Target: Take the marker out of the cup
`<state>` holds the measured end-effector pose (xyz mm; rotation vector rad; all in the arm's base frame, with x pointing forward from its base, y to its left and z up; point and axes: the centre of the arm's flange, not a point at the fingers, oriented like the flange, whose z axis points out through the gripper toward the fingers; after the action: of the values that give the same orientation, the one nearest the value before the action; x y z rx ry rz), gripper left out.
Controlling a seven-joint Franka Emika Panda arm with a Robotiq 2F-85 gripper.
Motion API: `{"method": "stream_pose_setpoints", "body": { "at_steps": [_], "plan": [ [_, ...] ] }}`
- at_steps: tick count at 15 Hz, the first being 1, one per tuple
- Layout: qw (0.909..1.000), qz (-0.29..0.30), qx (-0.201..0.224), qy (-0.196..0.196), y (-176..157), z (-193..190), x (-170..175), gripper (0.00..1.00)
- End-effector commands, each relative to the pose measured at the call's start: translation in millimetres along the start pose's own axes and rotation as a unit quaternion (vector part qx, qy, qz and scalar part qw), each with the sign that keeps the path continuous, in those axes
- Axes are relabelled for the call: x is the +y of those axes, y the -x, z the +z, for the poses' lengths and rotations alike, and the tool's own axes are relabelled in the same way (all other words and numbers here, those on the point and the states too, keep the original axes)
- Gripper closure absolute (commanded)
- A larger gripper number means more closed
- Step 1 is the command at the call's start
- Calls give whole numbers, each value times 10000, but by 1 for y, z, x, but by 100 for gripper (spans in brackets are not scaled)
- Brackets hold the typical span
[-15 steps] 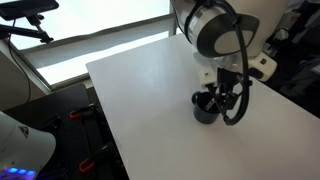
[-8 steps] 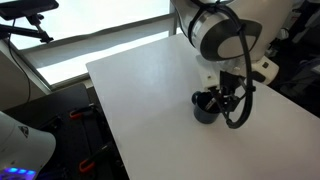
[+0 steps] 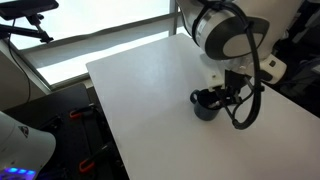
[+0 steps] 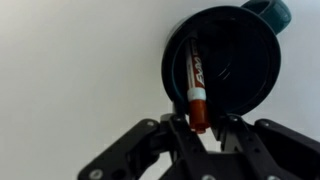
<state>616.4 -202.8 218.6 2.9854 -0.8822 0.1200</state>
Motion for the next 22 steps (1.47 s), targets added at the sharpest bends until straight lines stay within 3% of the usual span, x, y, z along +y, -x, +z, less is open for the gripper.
{"method": "stream_pose_setpoints", "body": {
  "at_steps": [1,3,14,22],
  "plan": [
    [10000,-87,16,-45,-2,3,-1,99],
    [9999,-96,26,-36,-2,3,-1,95],
    [9996,28,226,-145,-4,-28,3,95],
    [9958,499,593,-489,-48,-94,22,95]
  ]
}}
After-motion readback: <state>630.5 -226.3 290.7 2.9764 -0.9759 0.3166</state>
